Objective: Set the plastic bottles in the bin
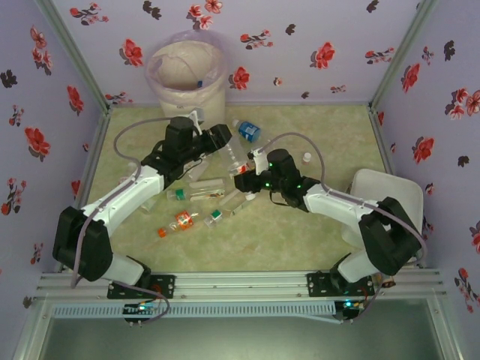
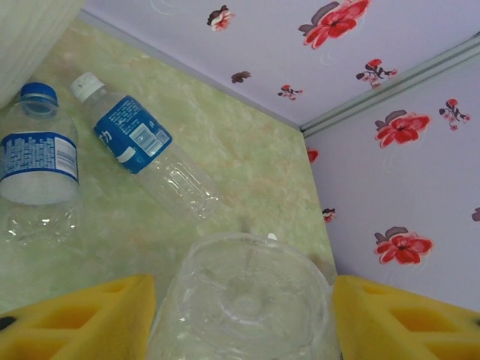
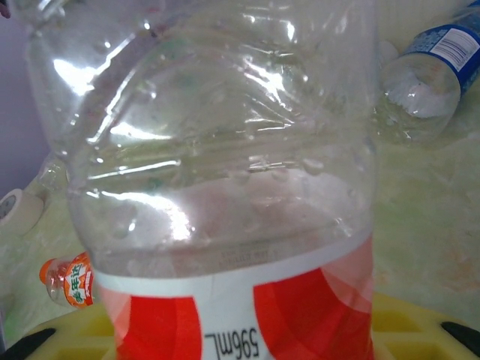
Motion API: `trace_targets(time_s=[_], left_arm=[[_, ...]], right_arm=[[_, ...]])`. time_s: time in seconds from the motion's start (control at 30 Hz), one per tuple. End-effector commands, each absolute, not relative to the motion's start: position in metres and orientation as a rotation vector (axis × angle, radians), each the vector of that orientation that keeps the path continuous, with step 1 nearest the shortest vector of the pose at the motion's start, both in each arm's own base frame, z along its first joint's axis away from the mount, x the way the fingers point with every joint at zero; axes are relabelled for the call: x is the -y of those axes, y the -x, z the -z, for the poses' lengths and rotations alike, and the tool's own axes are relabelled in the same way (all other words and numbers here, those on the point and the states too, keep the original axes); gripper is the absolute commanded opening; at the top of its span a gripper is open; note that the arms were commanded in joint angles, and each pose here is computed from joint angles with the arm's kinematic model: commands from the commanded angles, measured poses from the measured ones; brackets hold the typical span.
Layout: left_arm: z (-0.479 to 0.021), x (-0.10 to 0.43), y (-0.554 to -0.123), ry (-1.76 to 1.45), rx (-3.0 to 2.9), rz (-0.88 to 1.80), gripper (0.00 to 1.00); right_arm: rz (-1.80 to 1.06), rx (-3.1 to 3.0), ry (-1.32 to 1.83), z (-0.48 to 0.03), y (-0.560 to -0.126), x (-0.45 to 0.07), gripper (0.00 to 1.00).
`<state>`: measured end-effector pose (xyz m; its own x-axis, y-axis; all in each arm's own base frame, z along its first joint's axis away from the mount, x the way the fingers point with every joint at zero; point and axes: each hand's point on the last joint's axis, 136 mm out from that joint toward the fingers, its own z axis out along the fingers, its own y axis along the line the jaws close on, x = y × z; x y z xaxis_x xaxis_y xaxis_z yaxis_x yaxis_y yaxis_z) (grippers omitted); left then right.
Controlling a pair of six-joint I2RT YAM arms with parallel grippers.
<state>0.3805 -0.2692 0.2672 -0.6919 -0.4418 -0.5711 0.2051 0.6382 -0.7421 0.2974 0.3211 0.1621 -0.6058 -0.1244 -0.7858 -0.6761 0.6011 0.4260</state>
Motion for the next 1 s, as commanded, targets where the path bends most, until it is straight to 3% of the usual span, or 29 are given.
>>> trace_targets(time_s=[0.0,0.17,0.4,0.73,0.97], left_arm=[[-0.284,0.272,-0.379,0.138,-2.065,1.081,0.56],[-0.299,0.262,-0.385,0.126,-2.047,1.046,0.49],[-0.375,0.228,-0.398,0.038,-1.93,0.949,0.43],[-0.516,0.174,-0.412,-0.067,-1.666,0.734,0.42],[-0.574,0.119,-0.467,0.046,-1.538,0.549,0.38]], right_arm=[[-1.018,-2.031,0.616,-0.18,-0.305,-0.336,0.44],[-1.034,-2.018,0.617,-0.186,-0.306,-0.339,0.54],[-1.039,-1.946,0.544,-0.23,-0.317,-0.327,0.99],[-0.87,-1.951,0.364,-0.248,-0.321,-0.25,0.99],[-0.862,-1.983,0.304,-0.243,-0.303,-0.224,0.99]])
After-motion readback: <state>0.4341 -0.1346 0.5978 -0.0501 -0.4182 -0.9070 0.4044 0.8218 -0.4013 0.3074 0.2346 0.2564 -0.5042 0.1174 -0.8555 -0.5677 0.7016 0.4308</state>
